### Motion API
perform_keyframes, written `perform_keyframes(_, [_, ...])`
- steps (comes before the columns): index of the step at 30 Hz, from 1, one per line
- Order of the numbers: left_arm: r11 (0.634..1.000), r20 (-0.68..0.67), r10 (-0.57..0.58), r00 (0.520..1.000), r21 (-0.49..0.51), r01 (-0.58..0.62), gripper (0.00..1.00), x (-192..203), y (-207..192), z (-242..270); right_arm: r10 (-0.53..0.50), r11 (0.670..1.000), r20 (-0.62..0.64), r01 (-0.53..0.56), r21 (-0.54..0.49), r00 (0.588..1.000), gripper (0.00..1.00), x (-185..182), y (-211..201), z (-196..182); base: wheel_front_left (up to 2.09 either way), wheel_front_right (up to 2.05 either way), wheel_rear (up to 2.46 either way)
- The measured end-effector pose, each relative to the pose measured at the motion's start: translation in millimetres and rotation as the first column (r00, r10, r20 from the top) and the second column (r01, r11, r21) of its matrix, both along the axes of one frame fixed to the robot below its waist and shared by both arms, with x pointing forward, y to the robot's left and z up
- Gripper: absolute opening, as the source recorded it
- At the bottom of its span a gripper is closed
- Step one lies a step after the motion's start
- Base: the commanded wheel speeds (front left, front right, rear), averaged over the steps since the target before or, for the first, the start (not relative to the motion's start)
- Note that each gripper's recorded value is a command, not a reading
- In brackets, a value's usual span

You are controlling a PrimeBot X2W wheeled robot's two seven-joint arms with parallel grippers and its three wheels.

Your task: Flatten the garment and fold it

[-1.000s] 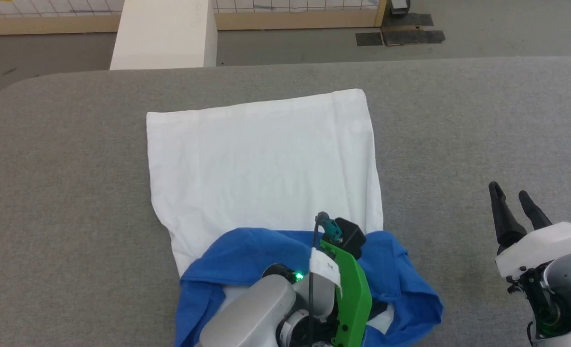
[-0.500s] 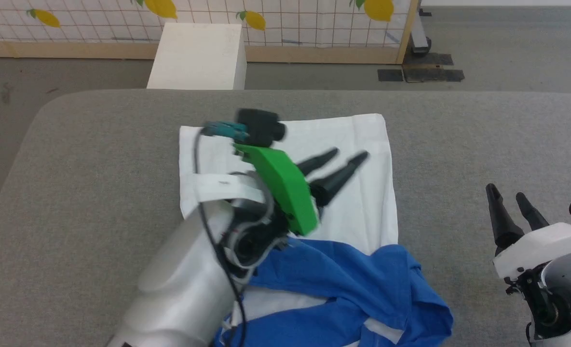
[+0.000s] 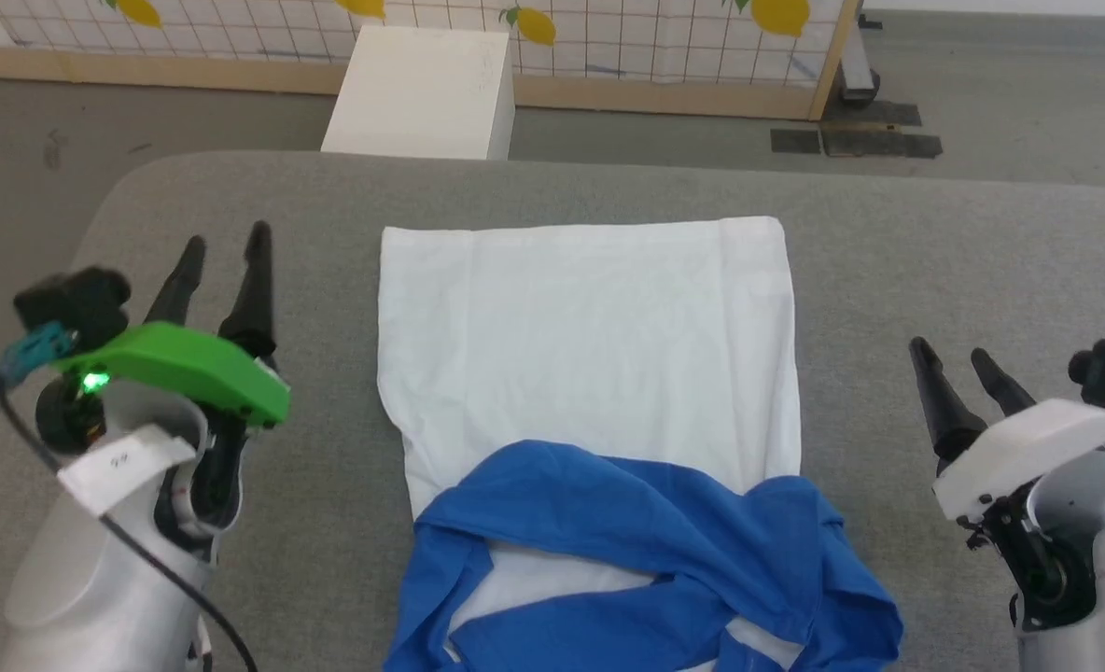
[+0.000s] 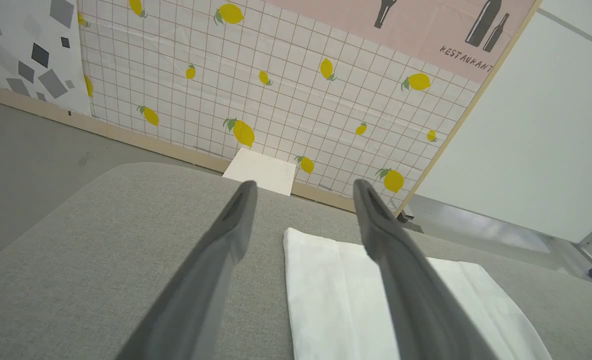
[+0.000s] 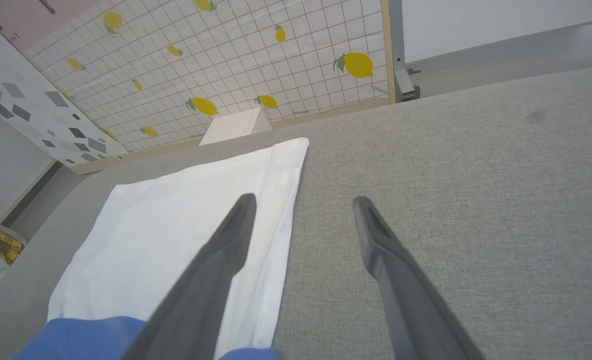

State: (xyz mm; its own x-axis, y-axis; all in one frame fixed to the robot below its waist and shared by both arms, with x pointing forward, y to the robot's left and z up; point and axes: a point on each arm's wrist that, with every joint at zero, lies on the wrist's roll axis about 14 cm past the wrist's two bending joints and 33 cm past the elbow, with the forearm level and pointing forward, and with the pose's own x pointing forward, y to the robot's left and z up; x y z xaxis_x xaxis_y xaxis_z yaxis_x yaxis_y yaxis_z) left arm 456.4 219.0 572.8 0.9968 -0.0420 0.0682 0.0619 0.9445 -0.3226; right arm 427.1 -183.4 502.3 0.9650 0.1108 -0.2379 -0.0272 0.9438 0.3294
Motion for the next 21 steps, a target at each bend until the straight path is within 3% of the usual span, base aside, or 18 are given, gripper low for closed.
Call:
perform_keyframes(5, [0.998,0.017,0.058,0.998,-0.001,-0.058,1.0,-3.5,13.4,-13.5,0.038,0.998,-0.044,-0.04,-0.046,0.998,1.0,22.7,8.2,0.9,0.0,0.0,0.0])
perform_keyframes(13, [0.998,0.018,0.064,0.998,-0.013,-0.064,1.0,10.6,13.4,-28.2,0.13,0.974,-0.177,-0.159,-0.159,0.976,1.0,93.0,28.2,11.5,0.0,0.0,0.0])
perform_keyframes(21, [0.998,-0.013,0.063,0.998,-0.013,-0.063,1.0,33.1,12.9,-54.3,0.11,0.937,-0.335,-0.21,-0.278,0.936,1.0,162.6,31.3,-6.6,0.0,0.0,0.0])
